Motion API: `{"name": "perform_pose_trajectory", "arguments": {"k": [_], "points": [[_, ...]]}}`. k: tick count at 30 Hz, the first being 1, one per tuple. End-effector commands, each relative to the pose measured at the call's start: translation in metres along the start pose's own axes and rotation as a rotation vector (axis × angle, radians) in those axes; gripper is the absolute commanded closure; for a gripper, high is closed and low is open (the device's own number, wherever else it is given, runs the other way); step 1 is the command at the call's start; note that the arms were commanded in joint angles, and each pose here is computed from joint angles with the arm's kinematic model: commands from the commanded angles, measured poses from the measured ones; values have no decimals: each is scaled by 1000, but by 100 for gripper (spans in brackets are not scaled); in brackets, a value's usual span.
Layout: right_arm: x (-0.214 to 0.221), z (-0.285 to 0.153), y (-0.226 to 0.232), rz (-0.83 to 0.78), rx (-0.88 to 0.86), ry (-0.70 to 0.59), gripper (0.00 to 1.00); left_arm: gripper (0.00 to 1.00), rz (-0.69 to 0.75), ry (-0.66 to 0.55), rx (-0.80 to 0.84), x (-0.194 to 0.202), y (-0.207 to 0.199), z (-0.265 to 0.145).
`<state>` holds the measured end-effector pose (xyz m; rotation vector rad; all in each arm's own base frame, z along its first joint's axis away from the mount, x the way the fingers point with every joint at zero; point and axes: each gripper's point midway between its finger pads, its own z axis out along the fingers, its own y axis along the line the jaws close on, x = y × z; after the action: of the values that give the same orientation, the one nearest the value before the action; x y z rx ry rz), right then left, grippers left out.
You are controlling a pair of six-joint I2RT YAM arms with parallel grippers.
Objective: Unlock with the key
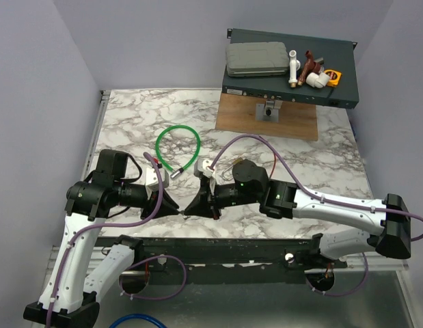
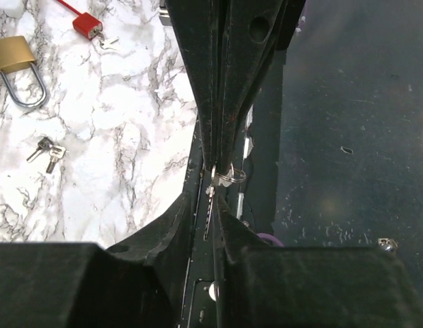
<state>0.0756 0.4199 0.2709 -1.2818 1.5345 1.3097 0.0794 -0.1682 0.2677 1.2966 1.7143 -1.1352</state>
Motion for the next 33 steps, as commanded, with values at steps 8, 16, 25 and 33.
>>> {"name": "perform_pose_trajectory", "arguments": {"k": [8, 16, 25, 33], "points": [[-33, -20, 0, 69, 72, -253, 99, 68, 28, -16, -72, -9, 14, -2], [-25, -41, -13, 65, 189, -229, 99, 3, 72, -41, -125, -15, 18, -5], [-11, -97, -39, 70, 451, -180, 99, 1, -33, -3, -310, -8, 110, 11], [-34, -157, -31, 100, 550, -311, 99, 2, -96, 67, -367, 2, 188, 78]]}}
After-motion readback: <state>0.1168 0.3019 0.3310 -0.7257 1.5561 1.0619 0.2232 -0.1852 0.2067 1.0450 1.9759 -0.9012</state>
